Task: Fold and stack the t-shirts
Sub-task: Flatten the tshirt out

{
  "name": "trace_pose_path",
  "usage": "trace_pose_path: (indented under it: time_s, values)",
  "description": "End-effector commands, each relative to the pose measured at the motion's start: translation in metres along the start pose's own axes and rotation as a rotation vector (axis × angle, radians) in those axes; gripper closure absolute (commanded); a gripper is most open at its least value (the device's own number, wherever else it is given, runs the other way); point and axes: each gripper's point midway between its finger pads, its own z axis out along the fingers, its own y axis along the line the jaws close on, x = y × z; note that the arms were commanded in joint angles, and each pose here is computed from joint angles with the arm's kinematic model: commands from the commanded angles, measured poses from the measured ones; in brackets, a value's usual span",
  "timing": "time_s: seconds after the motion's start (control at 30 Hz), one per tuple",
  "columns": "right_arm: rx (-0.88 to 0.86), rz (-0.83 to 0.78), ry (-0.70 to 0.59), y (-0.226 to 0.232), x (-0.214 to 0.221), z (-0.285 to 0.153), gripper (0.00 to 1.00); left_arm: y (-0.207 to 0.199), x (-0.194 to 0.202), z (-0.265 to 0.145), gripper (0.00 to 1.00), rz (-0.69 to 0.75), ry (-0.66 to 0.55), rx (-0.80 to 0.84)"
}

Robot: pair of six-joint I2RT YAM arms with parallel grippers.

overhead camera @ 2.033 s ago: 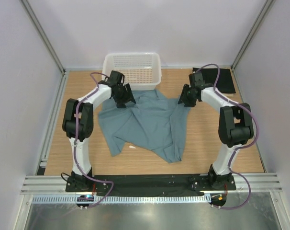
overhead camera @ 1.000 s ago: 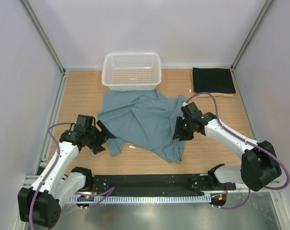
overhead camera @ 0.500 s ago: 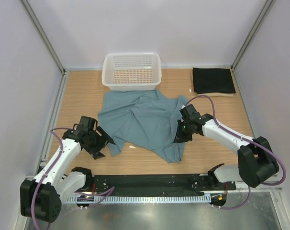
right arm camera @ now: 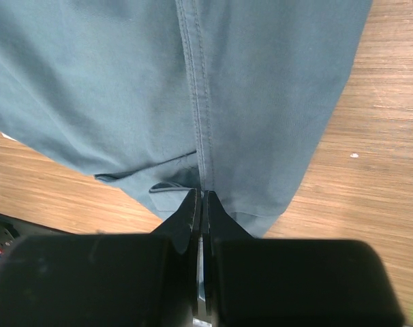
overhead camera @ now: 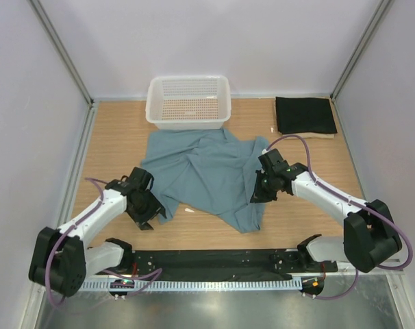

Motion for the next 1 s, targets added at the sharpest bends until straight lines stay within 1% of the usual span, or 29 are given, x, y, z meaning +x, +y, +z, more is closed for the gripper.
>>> trace_pose_path:
  time_s: [0.0,0.1,0.13,0.23,0.3,0.33,0.43,0.57,0.6,0.67,0.7,0.77,0.8,0.97]
  values:
    - [-0.025,-0.021,-0.051,0.007,-0.010,-0.007,0.99,-0.008,-0.012,0.000,0.39,0.001,-0.063,-0.051]
    - [-0.018,-0.024,-0.059,0.007,-0.013,-0.009,0.99,-0.011,-0.015,0.000,0.44,-0.001,-0.078,-0.042]
    - [-0.021,-0.026,-0.063,0.008,-0.014,-0.009,0.99,-0.010,-0.020,0.000,0.45,-0.005,-0.106,-0.050]
    - [-0.024,-0.025,-0.069,0.009,-0.016,-0.010,0.99,-0.013,-0.020,0.006,0.48,-0.017,-0.102,-0.045]
    - [-0.021,-0.028,-0.067,0.009,-0.016,-0.010,0.99,-0.012,-0.019,0.012,0.50,-0.027,-0.087,-0.054]
    - [-0.019,-0.024,-0.069,0.008,-0.016,-0.009,0.99,-0.016,-0.014,0.014,0.50,-0.032,-0.057,-0.040]
    - [-0.023,-0.022,-0.067,0.009,-0.015,-0.009,0.99,-0.012,-0.011,0.019,0.49,-0.068,-0.036,-0.073]
    - [-0.018,-0.020,-0.066,0.008,-0.016,-0.008,0.99,-0.011,-0.009,0.018,0.47,-0.162,-0.043,-0.089]
    - [-0.020,-0.018,-0.064,0.008,-0.015,-0.007,0.99,-0.012,-0.009,0.019,0.46,-0.210,-0.046,-0.089]
    - [-0.022,-0.018,-0.061,0.008,-0.014,-0.006,0.99,-0.010,-0.005,0.022,0.43,-0.255,-0.030,-0.090]
    - [-0.022,-0.017,-0.059,0.007,-0.014,-0.006,0.99,-0.010,-0.004,0.025,0.43,-0.306,-0.023,-0.093]
    - [-0.022,-0.018,-0.059,0.008,-0.014,-0.006,0.99,-0.007,0.002,0.031,0.44,-0.351,0.006,-0.108]
    - [-0.022,-0.018,-0.059,0.008,-0.014,-0.006,0.99,-0.007,0.004,0.032,0.46,-0.381,0.016,-0.114]
    - [-0.023,-0.019,-0.062,0.007,-0.013,-0.006,0.99,-0.002,0.006,0.038,0.48,-0.462,0.016,-0.139]
